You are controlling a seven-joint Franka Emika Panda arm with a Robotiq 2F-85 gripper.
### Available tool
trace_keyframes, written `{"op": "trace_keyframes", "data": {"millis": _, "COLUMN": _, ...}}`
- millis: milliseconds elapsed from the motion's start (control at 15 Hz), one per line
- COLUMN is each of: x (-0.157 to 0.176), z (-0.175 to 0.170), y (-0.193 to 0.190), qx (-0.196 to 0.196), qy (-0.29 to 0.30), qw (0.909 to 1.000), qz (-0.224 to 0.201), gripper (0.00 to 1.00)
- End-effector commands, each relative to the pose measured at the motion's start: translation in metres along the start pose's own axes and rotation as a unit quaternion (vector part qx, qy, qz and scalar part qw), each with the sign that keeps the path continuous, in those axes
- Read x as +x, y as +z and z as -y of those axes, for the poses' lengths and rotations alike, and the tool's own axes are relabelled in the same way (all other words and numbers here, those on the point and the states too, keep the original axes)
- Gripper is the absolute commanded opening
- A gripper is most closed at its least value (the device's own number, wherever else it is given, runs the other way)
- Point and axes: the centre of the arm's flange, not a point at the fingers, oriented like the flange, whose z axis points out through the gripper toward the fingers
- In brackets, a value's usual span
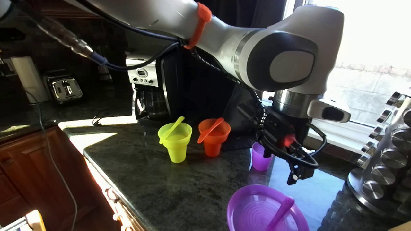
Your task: Unstack the purple items.
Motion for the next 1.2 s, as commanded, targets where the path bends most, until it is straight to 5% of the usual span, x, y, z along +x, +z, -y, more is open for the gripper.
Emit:
{"op": "trace_keyframes", "data": {"millis": 0, "x": -0.027, "z": -0.021, "y": -0.001, "qx": -0.03, "qy": -0.003, "qw": 0.9986, "qz": 0.043, "gripper": 1.0}}
{"op": "trace_keyframes", "data": {"millis": 333, "x": -0.035, "z": -0.037, "y": 0.022, "qx": -0.045, "qy": -0.034, "qw": 0.9957, "qz": 0.073, "gripper": 1.0}}
{"op": "trace_keyframes", "data": {"millis": 1133, "x": -0.036, "z": -0.062, "y": 0.074, "qx": -0.013, "qy": -0.125, "qw": 0.9918, "qz": 0.023, "gripper": 1.0}}
